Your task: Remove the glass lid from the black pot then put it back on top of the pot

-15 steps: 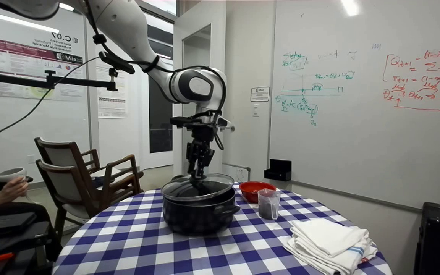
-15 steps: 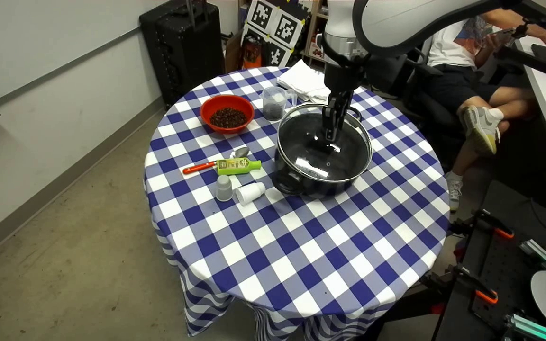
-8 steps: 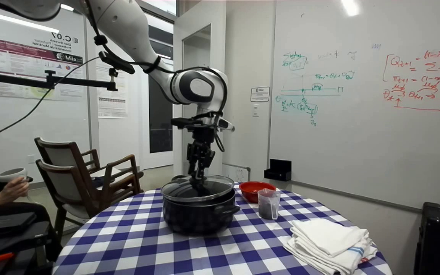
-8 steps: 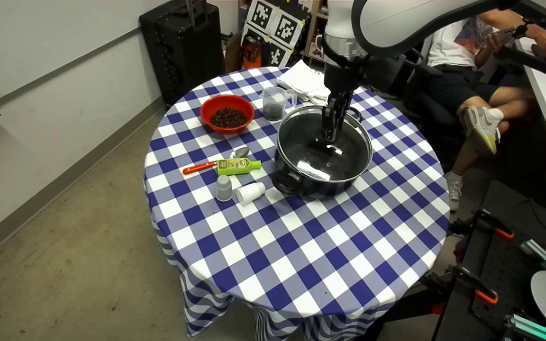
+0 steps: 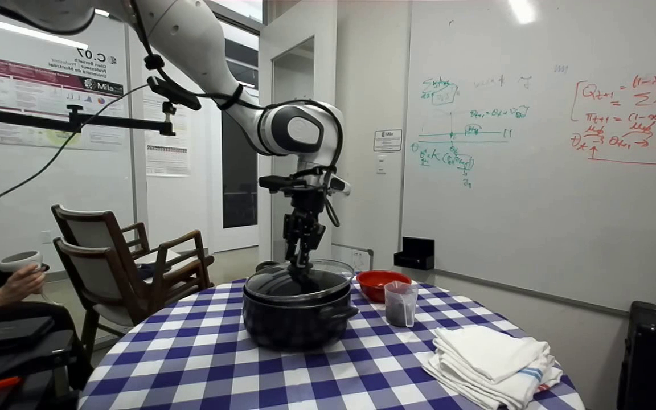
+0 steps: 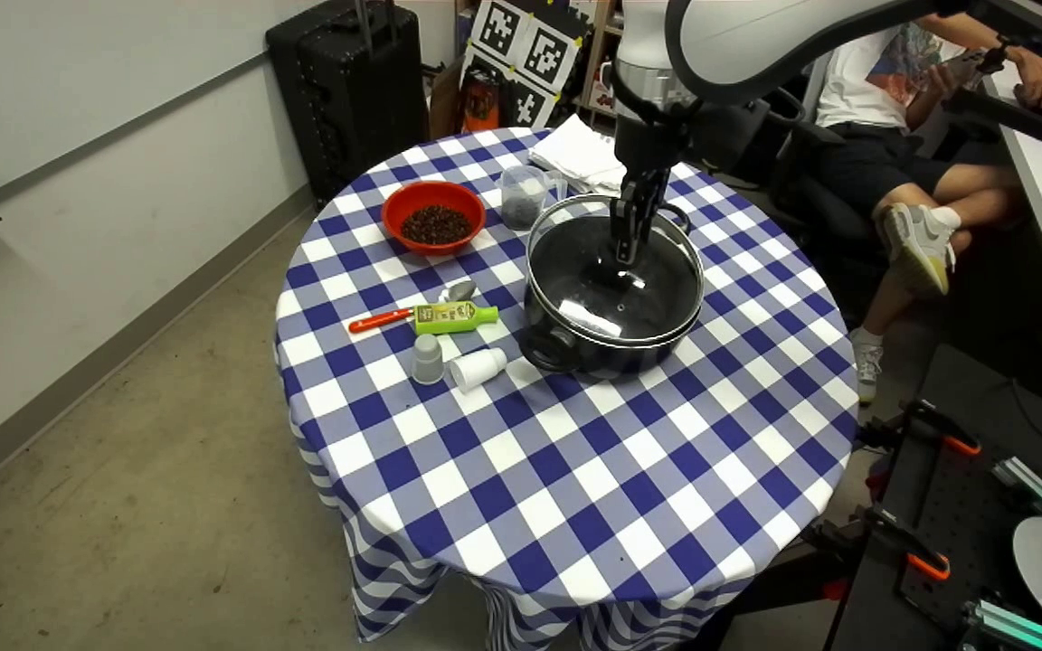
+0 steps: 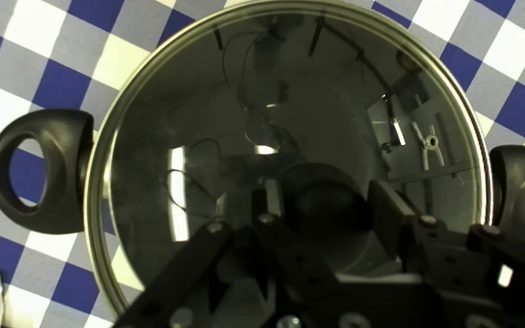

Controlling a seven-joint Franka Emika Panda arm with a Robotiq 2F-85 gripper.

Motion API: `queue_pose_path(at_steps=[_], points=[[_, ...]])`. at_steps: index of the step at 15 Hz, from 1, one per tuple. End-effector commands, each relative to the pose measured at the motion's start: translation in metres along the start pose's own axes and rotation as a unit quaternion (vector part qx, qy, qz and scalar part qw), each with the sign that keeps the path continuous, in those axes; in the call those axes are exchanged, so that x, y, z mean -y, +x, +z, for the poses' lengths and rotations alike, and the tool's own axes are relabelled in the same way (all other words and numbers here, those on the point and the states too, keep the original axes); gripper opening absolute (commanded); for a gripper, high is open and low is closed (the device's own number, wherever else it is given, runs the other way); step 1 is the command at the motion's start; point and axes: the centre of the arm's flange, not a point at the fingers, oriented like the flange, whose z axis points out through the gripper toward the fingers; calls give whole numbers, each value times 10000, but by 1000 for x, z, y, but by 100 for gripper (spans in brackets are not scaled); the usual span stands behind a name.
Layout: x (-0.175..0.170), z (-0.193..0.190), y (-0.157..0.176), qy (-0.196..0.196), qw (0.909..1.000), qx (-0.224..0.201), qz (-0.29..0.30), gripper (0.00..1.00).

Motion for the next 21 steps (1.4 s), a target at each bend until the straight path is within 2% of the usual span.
queue_pose_path(at_steps=[1, 10, 21], points=[[-5, -11, 8, 111, 9999, -52, -60, 24], [-6, 0, 5, 136, 9998, 136, -62, 24], [-3, -1, 6, 158, 9995, 166, -236, 24]])
